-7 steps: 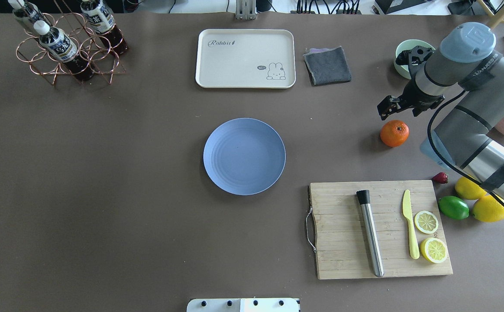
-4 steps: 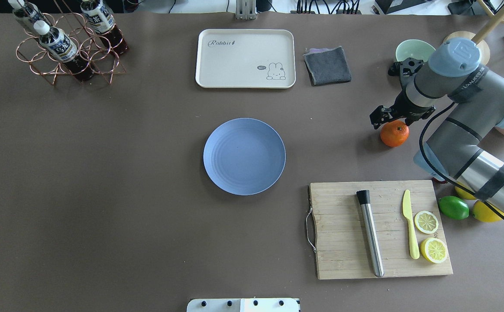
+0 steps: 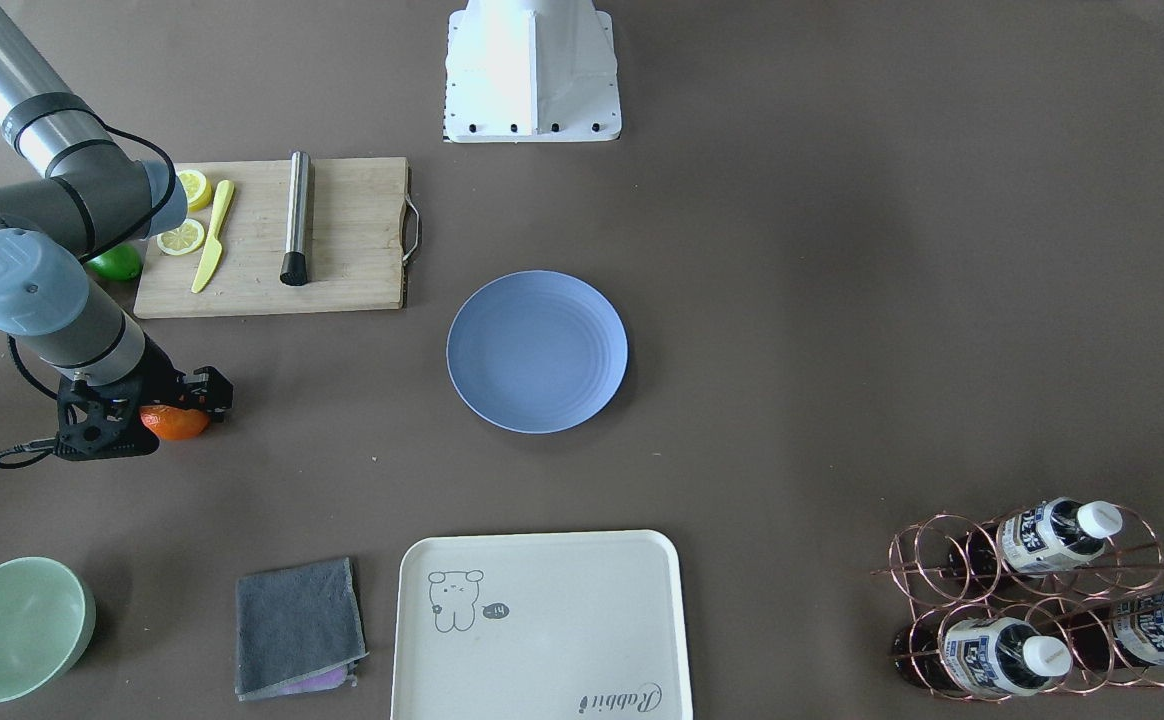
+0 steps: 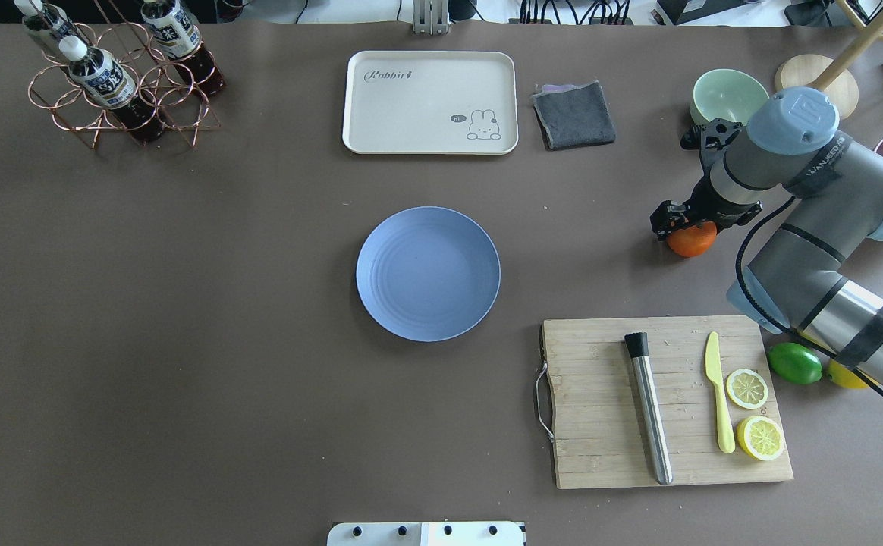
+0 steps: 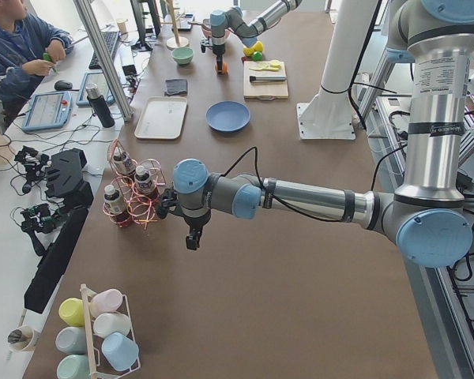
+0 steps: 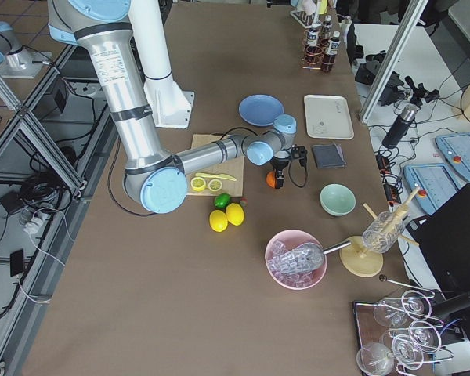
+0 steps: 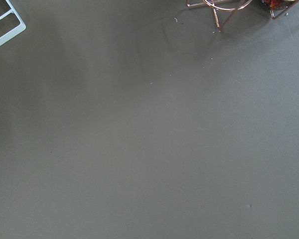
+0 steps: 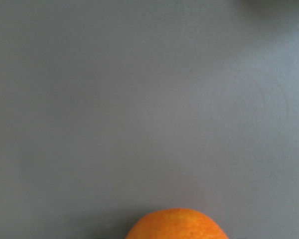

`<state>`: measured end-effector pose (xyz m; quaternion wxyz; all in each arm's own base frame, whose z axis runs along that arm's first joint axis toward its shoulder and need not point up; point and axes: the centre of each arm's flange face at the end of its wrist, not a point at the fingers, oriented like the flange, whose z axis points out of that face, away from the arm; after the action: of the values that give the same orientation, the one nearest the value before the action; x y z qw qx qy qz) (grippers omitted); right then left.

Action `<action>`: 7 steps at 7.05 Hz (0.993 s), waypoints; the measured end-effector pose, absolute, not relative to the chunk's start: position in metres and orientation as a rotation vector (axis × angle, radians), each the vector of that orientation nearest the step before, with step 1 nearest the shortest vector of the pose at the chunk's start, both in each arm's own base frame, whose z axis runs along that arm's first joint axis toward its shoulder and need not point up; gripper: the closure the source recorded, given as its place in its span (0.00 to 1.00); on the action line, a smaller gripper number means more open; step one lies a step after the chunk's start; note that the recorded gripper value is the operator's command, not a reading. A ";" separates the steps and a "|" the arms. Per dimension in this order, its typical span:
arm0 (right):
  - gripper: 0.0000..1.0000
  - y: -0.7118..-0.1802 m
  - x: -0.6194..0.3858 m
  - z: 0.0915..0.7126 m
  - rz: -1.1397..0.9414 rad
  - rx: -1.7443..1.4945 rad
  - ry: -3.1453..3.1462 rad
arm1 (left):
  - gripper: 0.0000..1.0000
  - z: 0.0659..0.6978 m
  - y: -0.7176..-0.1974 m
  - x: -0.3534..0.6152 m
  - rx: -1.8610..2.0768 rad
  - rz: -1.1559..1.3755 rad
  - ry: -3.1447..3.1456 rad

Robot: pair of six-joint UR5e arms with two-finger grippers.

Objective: Pick orange to plate
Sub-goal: 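Lift the orange with the right gripper and carry it over the plate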

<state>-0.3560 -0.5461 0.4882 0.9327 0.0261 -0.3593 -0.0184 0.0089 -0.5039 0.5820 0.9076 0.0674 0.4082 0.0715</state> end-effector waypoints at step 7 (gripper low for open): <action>1.00 -0.513 -0.514 0.252 0.177 -0.001 -0.836 | 0.02 0.586 -0.495 0.010 0.117 0.139 0.881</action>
<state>-0.5142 -0.5129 0.2515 0.9102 -0.0003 -0.4052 0.0858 0.0103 -0.4945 0.5856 0.9005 0.0566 0.4259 0.0673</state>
